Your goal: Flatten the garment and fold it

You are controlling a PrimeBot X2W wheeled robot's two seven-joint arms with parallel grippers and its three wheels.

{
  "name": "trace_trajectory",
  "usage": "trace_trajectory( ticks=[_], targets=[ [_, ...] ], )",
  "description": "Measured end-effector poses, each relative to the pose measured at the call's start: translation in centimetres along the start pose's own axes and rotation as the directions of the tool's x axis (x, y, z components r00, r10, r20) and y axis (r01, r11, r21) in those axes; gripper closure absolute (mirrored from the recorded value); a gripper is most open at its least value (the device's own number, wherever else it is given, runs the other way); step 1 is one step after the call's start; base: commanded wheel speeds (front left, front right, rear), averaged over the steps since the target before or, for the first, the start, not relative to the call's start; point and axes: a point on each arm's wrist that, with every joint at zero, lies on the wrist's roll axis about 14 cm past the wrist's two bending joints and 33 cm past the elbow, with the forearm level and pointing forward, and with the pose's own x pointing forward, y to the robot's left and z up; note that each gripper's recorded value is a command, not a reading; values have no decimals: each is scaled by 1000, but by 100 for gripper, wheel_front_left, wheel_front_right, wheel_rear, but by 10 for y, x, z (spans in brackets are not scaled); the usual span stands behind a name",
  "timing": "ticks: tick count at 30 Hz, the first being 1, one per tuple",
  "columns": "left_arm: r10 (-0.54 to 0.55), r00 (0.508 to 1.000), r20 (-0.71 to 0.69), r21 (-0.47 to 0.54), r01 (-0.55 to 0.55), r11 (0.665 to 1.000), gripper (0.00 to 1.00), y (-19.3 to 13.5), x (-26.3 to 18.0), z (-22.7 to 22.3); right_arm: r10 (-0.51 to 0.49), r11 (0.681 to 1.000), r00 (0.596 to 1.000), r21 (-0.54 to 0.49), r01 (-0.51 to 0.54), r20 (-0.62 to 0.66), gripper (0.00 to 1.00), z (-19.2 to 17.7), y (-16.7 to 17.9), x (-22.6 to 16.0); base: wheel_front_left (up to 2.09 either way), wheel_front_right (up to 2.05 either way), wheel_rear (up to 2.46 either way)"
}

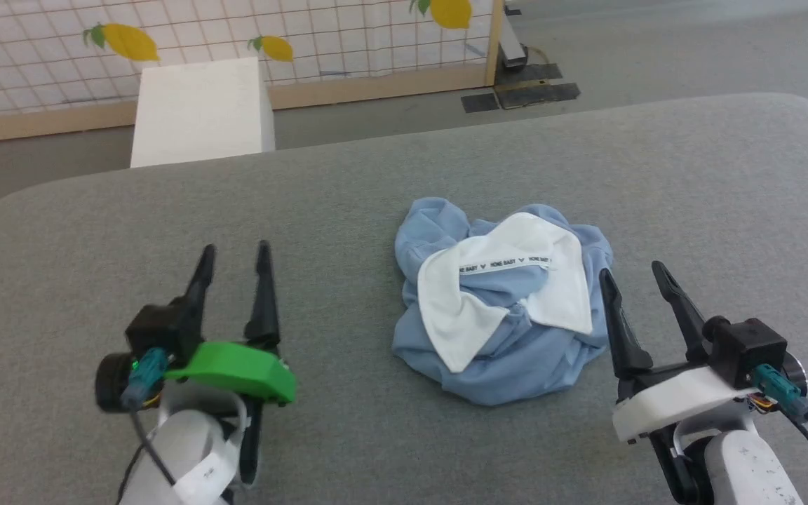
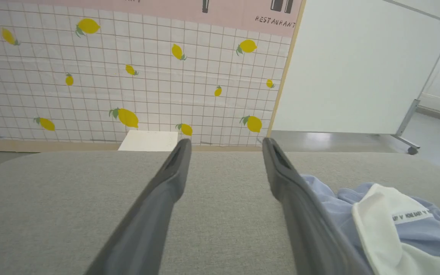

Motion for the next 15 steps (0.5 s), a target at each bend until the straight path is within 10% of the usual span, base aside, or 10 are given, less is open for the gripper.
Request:
trace_trajectory(
  ticks=[8,15],
  targets=[
    [155,987,28,37,-156,987,0,52,-33,7,9,999,985,37,-2,-170,0,-32,3,8,0,0,0],
    [191,981,32,24,-192,981,0,63,-40,6,20,992,868,119,45,-496,0,-83,-2,25,0,0,0]
  ],
)
